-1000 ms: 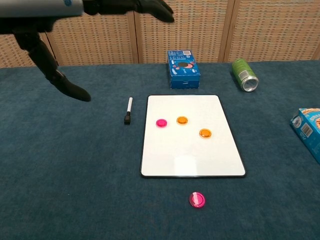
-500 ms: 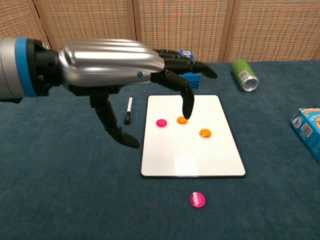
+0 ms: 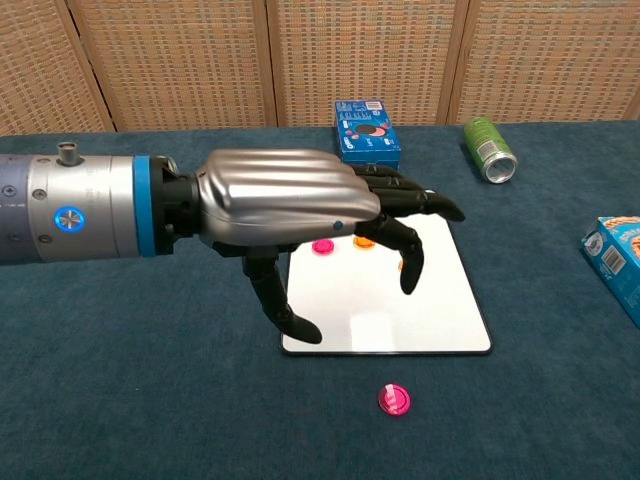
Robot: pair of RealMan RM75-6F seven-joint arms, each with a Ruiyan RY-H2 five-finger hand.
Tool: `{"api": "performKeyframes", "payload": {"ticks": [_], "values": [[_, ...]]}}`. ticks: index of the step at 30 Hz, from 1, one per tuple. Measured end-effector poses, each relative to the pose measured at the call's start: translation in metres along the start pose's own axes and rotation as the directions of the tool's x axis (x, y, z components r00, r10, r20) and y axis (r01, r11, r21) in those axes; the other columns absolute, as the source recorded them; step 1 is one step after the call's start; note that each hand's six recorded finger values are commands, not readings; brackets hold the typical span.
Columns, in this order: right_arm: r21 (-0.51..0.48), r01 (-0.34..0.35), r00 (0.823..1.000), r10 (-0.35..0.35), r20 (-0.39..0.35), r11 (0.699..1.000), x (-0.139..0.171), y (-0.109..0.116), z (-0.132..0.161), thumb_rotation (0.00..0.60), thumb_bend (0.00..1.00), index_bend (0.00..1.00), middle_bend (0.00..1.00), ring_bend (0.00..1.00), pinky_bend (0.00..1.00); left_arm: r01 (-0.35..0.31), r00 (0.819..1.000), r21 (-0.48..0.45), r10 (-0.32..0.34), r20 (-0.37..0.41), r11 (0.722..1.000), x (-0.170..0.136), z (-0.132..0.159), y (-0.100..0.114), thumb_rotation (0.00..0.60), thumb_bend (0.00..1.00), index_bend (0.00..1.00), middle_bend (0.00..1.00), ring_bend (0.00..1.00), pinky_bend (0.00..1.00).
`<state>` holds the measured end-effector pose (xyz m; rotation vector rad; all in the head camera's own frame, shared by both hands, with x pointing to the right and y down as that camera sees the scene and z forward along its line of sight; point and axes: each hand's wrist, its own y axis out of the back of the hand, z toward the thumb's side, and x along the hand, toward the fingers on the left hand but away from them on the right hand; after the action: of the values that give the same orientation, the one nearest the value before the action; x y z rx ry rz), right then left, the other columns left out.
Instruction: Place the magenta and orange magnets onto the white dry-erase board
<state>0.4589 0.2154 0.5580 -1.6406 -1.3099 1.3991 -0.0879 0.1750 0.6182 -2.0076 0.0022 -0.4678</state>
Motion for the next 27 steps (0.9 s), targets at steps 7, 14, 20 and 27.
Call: {"api": "performKeyframes", "payload": {"ticks": [7, 14, 20, 27], "values": [[0.000, -0.003, 1.000, 0.003, 0.004, 1.000, 0.000, 0.000, -0.001, 0.600, 0.00, 0.00, 0.00, 0.00, 0.01, -0.001, 1.000, 0.045, 0.001, 0.012, 0.999, 0.011, 0.000, -0.021, 0.600, 0.19, 0.33, 0.00, 0.00, 0.00], [-0.002, -0.002, 1.000, 0.002, 0.005, 1.000, 0.000, 0.001, -0.002, 0.600, 0.00, 0.00, 0.00, 0.00, 0.01, -0.022, 0.999, 0.047, 0.021, 0.026, 0.999, 0.021, 0.004, -0.037, 0.600, 0.19, 0.33, 0.00, 0.00, 0.00], [0.000, -0.016, 1.000, 0.016, 0.006, 1.000, -0.001, -0.002, -0.002, 0.600, 0.00, 0.00, 0.00, 0.00, 0.01, -0.018, 0.999, 0.044, 0.016, 0.036, 0.999, 0.036, 0.008, -0.050, 0.600, 0.19, 0.33, 0.00, 0.00, 0.00], [0.000, -0.019, 1.000, 0.019, 0.012, 1.000, -0.001, -0.002, -0.004, 0.600, 0.00, 0.00, 0.00, 0.00, 0.01, -0.004, 0.999, 0.024, 0.003, 0.047, 1.000, 0.052, 0.014, -0.060, 0.600, 0.19, 0.33, 0.00, 0.00, 0.00]]}}
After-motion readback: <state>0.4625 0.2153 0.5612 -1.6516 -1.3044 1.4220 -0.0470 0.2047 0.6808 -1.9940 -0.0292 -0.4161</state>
